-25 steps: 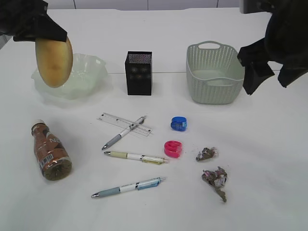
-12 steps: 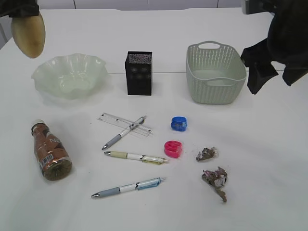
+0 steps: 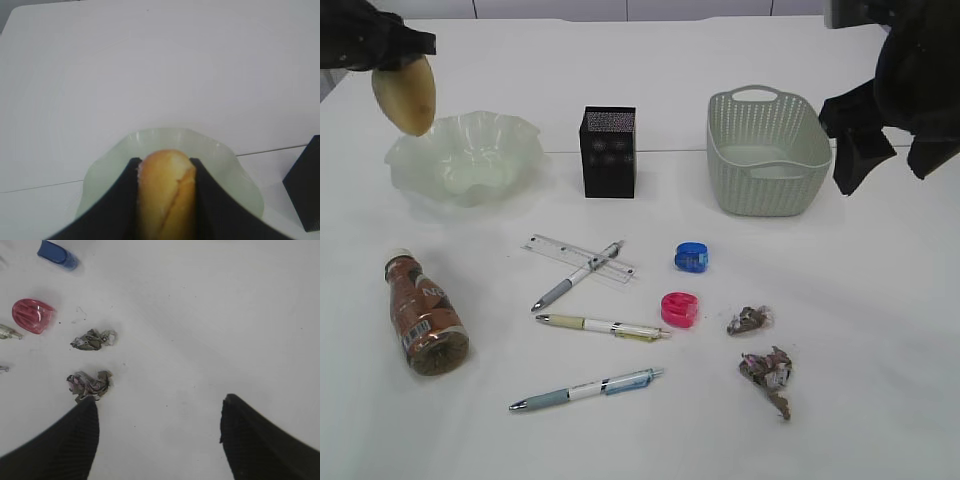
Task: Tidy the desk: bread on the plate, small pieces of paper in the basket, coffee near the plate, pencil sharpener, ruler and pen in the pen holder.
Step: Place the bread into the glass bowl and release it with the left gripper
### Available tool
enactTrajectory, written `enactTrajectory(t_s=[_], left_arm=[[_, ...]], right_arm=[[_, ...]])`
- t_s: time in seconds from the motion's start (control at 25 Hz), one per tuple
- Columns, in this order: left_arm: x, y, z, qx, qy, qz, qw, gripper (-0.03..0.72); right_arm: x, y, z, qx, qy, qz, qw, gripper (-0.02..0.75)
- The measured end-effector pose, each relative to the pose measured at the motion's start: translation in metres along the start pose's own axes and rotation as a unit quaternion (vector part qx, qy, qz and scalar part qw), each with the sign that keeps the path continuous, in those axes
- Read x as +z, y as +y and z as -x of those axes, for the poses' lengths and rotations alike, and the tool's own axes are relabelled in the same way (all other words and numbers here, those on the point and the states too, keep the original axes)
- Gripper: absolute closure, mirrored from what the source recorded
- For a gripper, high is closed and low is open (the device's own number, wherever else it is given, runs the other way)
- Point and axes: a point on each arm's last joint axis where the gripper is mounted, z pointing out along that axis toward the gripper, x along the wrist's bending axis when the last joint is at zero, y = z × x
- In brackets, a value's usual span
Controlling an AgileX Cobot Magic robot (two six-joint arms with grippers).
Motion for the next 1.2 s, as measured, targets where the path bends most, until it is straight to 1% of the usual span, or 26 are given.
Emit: enactTrajectory(t_s=[0.16,0.24,0.56,0.72,0.96,1.2], left_arm=[[0.018,-0.012,0.006,0.003,0.022,0.023,0.999,0.501],[0.028,-0.019,0.006,0.003,0.03,0.026,0.999,0.499],[0.073,-0.034,0.007,-0.001,0.031,0.021,0.999,0.491],[0.087,-0.039,0.008,-0.001,0.027,0.017,1.0,0.473],[0.098,-0.054,0.01,-0.001,0.016,-0.011,1.0,0.388],[0.1,-0.057,0.01,-0.001,0.015,-0.016,1.0,0.311]], right_arm=[[0.0,0.0,0.0,0.003,0.0,0.0,1.0,0.186],[0.0,0.0,0.0,0.003,0.0,0.0,1.0,0.186],[0.0,0.0,0.0,0.004,0.0,0.0,1.0,0.186],[0.0,0.0,0.001,0.003,-0.003,0.0,1.0,0.186],[0.0,0.0,0.001,0.004,-0.004,0.0,1.0,0.186],[0.0,0.0,0.001,0.003,-0.005,0.0,1.0,0.186]])
